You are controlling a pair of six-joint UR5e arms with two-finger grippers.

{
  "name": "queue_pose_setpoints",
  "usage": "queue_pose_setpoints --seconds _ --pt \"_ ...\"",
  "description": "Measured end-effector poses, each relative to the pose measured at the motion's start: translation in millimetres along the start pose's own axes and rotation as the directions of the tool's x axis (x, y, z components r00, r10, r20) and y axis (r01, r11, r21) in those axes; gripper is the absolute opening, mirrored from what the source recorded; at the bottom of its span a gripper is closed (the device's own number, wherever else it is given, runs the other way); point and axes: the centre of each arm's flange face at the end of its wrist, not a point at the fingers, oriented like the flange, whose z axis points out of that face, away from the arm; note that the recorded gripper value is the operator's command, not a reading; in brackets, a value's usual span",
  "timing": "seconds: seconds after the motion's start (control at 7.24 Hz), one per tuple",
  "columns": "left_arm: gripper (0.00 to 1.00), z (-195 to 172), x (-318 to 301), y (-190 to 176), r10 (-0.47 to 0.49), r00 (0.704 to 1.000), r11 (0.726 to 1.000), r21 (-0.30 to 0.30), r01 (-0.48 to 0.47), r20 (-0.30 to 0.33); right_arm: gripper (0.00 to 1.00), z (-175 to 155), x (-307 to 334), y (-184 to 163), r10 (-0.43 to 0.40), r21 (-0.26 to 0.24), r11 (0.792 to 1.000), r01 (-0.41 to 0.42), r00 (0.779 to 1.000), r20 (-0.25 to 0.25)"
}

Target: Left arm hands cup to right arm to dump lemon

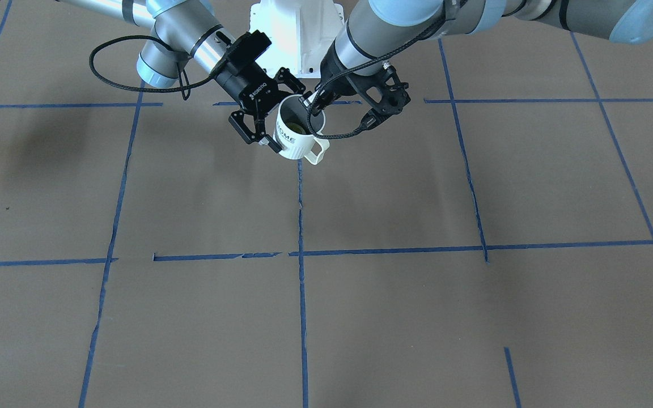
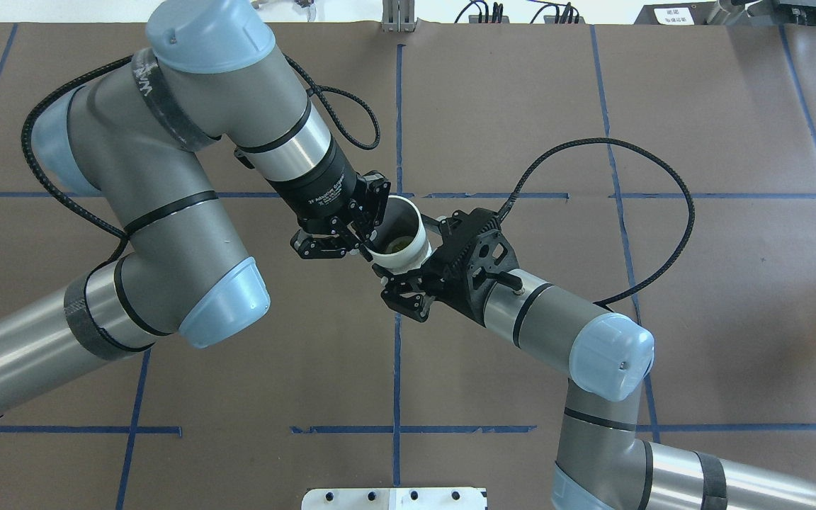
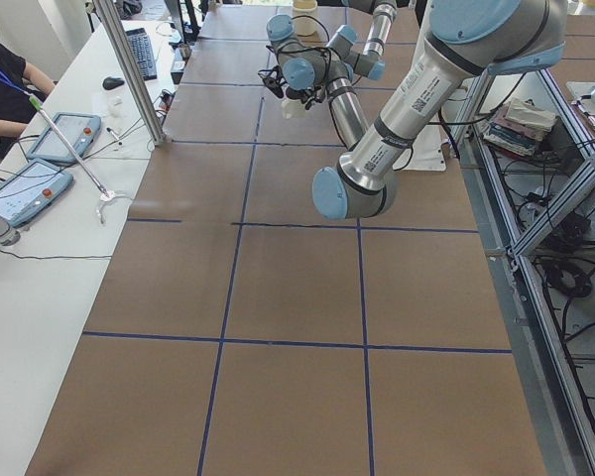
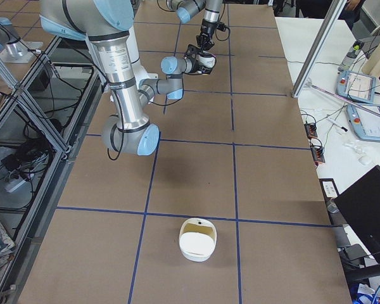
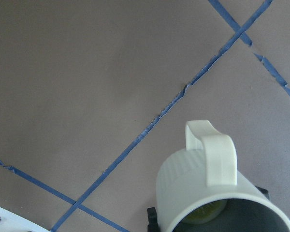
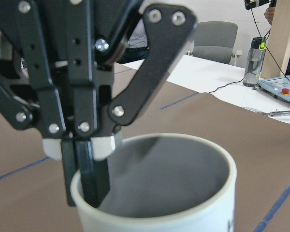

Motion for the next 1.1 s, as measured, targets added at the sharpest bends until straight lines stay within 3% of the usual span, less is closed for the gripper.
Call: queue_pose_setpoints --seconds 0.83,0.97,1.1 --pt "0.0 -1.0 1.3 -0.8 0.007 1.0 1.0 -0.003 -0.007 -0.01 0.98 0.1 -0.6 1.8 0.0 -0.003 1.0 0.0 1.0 0.001" --pt "0.03 -1.4 1.4 -1.1 0.008 1.0 1.0 -0.002 -0.008 -0.011 0.75 0.2 -0.9 2.1 0.0 -0.004 1.0 0.0 1.0 0.001" --pt "0.68 -2.2 1.6 -1.7 0.009 1.0 1.0 -0.002 -0.009 -0.012 0.36 0.2 -1.2 2.3 0.001 -0.004 1.0 -0.001 1.0 0.002"
